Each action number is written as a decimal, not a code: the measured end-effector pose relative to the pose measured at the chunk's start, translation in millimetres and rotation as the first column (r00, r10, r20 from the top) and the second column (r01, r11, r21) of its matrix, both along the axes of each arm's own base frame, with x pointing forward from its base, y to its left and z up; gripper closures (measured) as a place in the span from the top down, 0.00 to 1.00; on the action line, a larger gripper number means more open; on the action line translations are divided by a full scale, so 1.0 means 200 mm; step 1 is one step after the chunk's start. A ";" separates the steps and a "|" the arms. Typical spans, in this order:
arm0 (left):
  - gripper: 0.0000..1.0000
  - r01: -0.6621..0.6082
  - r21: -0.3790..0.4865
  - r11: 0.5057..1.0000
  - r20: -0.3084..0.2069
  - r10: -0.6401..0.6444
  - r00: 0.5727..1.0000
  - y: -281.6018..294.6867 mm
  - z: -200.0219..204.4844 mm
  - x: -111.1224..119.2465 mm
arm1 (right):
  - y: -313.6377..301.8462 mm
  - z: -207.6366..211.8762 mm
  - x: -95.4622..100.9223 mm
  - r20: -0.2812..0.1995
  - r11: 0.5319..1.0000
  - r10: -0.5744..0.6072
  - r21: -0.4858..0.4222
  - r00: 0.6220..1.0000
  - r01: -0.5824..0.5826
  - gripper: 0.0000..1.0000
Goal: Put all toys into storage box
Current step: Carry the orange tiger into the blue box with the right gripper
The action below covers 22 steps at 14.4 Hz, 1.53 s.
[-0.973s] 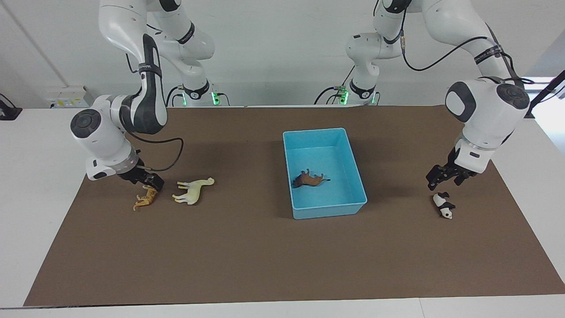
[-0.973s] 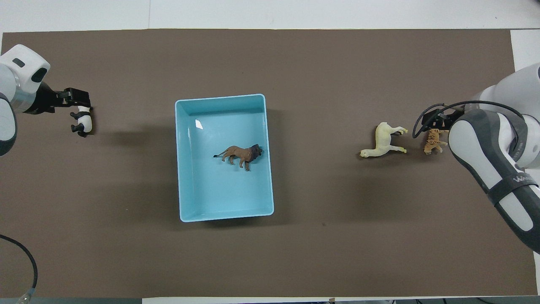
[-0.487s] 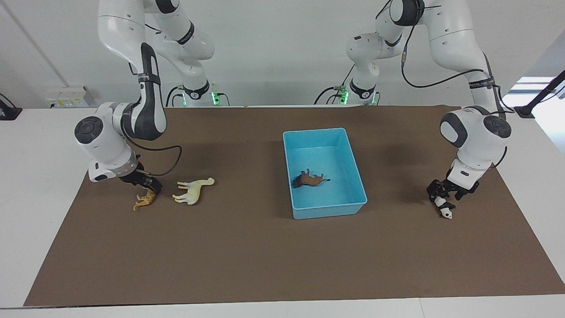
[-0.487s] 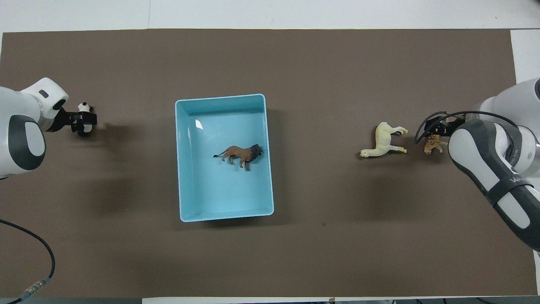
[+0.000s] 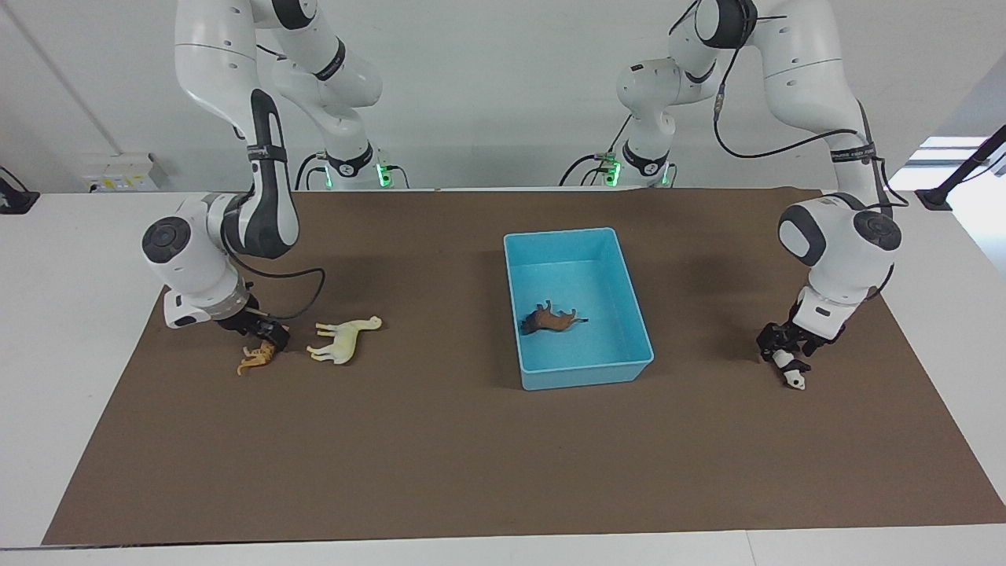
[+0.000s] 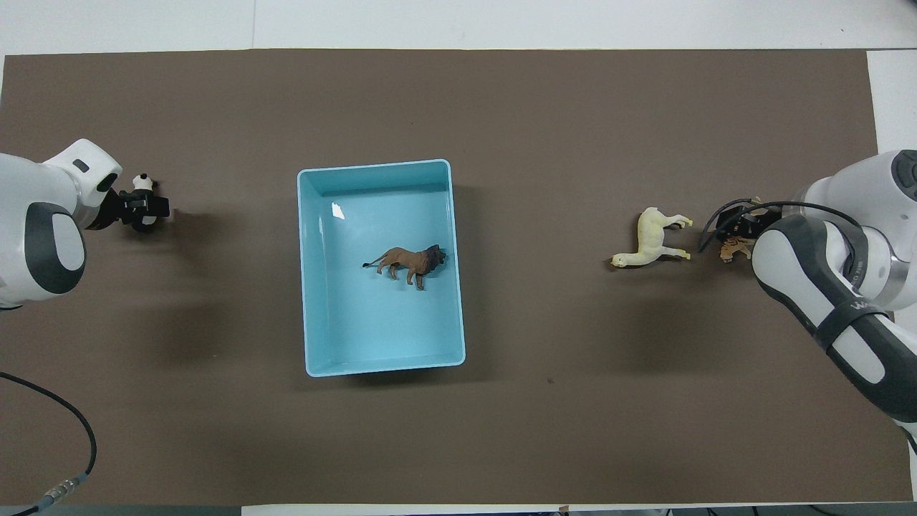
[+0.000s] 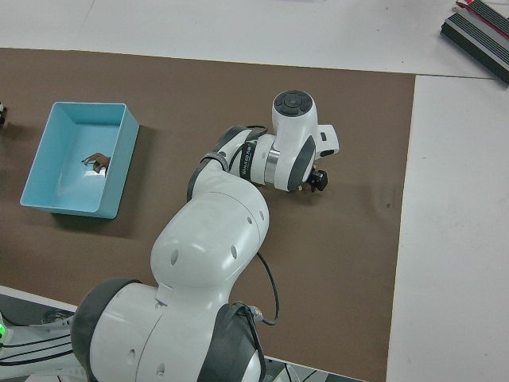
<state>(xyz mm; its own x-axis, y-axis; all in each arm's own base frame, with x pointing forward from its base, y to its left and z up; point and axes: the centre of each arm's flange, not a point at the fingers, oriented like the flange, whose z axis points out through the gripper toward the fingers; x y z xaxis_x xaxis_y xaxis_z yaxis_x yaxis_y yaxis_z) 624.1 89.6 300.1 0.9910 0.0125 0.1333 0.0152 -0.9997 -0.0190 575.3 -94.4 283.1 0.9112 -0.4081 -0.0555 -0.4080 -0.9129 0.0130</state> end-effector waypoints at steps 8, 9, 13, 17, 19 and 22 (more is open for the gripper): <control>0.41 -0.056 -0.047 0.997 -0.005 0.056 0.998 -0.06 0.13 0.07 | 0.07 0.33 0.14 -0.005 0.990 0.139 0.008 0.990 -0.139 0.26; 0.41 -0.065 -0.056 0.996 -0.020 0.064 0.998 -0.11 0.21 0.09 | 0.11 0.49 0.20 0.001 0.988 0.156 0.006 0.988 -0.156 0.26; 0.41 -0.108 -0.095 0.990 -0.066 0.102 0.993 -0.45 0.65 0.14 | 0.53 1.00 0.31 0.042 0.987 0.159 -0.004 0.986 -0.159 0.26; 0.41 -0.149 -0.153 0.977 -0.071 0.139 0.988 -0.55 0.83 0.10 | 1.34 1.13 0.21 0.061 0.998 0.058 -0.001 0.996 -0.058 0.26; 0.41 -0.173 -0.169 0.970 -0.086 0.160 0.983 -0.57 0.83 0.09 | 1.71 1.13 0.11 0.081 1.000 0.022 0.014 0.996 -0.023 0.26; 0.41 -0.203 -0.178 0.963 -0.102 0.187 0.977 -0.69 0.83 0.08 | 2.10 1.15 -0.03 0.111 0.995 -0.027 0.097 0.993 0.016 0.26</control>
